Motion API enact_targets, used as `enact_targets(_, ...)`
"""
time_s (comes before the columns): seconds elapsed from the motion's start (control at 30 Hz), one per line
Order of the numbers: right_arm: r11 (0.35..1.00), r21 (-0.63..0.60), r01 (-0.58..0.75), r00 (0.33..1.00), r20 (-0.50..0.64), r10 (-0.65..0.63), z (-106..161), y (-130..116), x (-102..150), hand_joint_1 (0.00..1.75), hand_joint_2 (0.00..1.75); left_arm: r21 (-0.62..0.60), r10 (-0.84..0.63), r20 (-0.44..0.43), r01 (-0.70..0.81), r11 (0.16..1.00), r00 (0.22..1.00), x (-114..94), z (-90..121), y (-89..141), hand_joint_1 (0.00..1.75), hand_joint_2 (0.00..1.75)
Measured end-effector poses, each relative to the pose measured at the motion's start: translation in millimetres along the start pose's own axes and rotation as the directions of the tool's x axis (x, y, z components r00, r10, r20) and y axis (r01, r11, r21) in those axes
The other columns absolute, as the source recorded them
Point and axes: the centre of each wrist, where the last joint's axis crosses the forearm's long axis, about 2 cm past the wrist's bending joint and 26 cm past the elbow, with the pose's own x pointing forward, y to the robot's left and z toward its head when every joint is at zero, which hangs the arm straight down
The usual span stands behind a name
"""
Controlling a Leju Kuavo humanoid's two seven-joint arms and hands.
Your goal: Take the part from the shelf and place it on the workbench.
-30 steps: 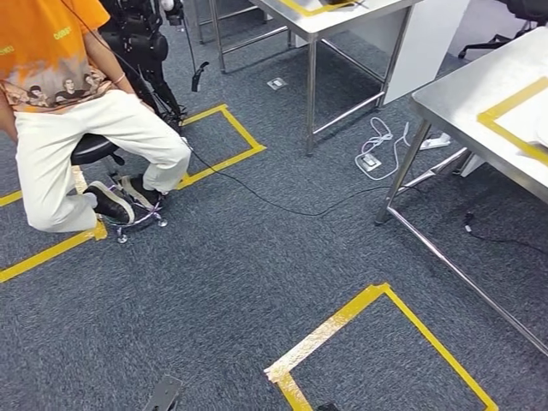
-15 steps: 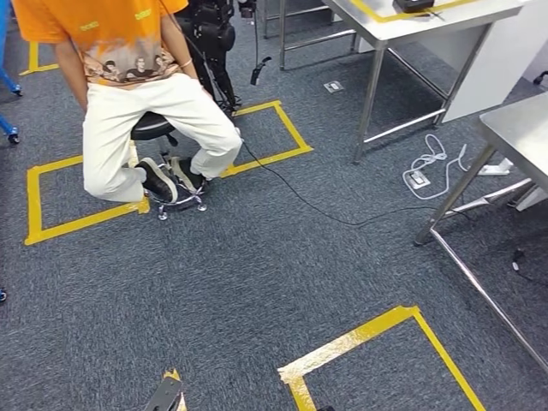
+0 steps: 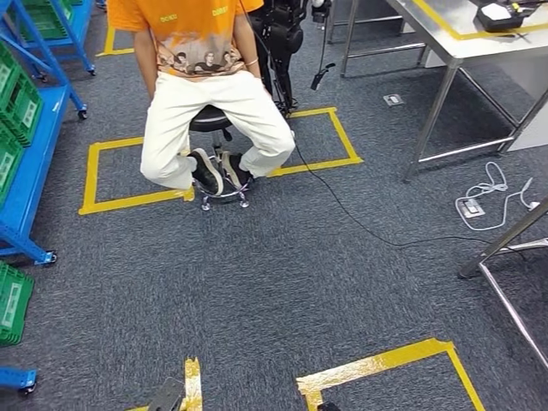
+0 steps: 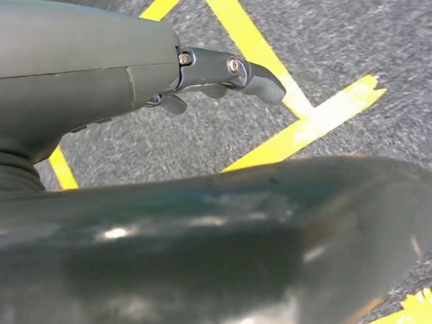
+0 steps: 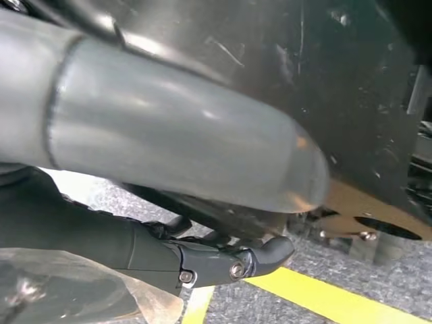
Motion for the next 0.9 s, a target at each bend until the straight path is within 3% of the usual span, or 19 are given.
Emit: enact_targets(0.9,1.000,-0.003,-0.002,1.000,0.004,0.002,0.1,-1.8,1.6,0.00,0.00,0.000,0.000,-0.002,0.000,1.000,1.000,-0.7,0.6,-1.3,0.00,0.00)
